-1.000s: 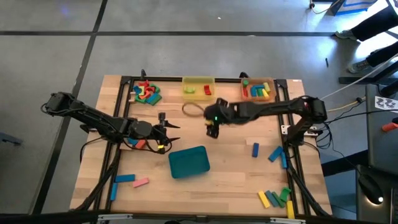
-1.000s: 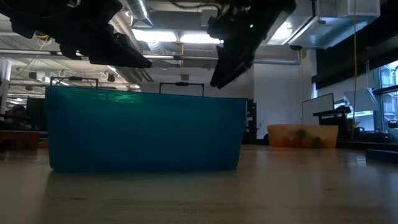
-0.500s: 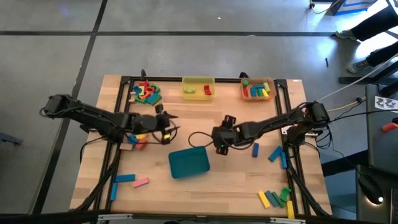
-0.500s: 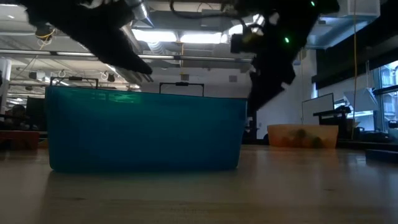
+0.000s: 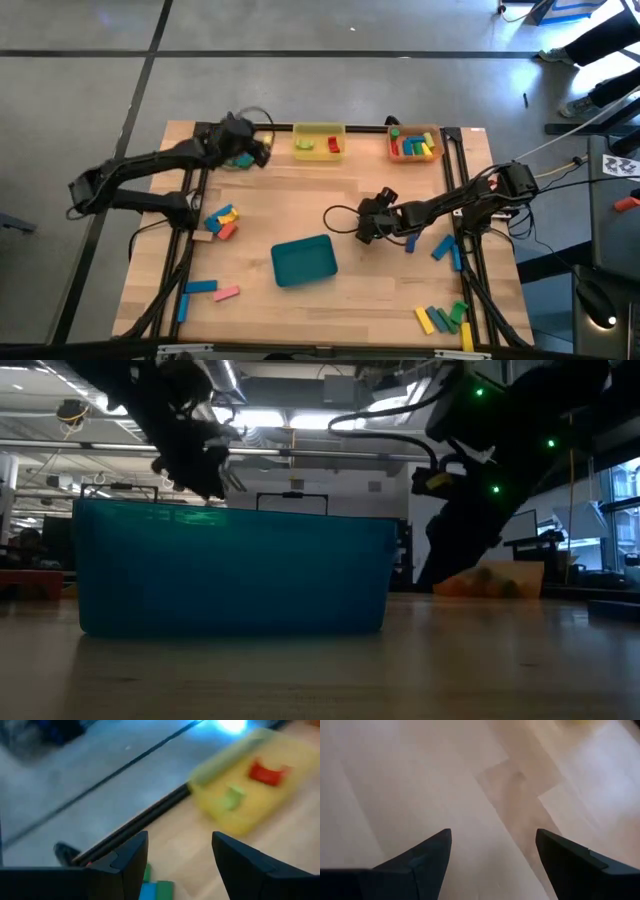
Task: Sort blocks by size
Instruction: Put the green arch block into the yellow bin
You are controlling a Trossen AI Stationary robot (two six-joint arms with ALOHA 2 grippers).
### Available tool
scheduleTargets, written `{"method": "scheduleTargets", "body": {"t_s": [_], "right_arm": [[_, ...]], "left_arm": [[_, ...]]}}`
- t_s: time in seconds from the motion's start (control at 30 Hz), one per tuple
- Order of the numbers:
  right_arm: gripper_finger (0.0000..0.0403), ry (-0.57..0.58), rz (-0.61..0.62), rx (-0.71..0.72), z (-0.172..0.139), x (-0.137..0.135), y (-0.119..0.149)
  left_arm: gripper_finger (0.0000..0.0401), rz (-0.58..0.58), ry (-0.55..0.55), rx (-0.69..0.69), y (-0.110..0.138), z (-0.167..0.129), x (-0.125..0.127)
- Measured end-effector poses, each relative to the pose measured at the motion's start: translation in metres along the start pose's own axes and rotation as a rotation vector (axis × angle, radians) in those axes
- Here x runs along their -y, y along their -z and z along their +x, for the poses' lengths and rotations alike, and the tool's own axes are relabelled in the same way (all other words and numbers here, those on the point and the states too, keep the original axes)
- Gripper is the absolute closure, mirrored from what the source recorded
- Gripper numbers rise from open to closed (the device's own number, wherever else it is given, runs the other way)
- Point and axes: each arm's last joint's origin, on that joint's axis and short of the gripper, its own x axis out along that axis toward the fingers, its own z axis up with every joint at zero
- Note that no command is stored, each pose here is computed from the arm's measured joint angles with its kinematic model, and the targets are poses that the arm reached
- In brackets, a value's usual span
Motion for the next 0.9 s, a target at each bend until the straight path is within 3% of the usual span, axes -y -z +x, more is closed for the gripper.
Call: {"method": "scheduleTargets", "body": {"t_s": [0.27,0.53,0.9], "right_arm": [[0.0111,-0.003,0.022,0.078,0.004,0.0,0.004],[0.0111,-0.01,0.017,0.072,0.004,0.0,0.004],[0.0111,-0.015,0.021,0.07,0.004,0.0,0.004]], "left_arm": [[0.0196,-0.174,-0.033,-0.206,0.013,0.05,-0.037],[0.0196,-0.163,-0.029,-0.431,0.006,0.092,-0.038],[0.0196,-0.151,-0.042,-0.571,0.017,0.122,-0.031]]}}
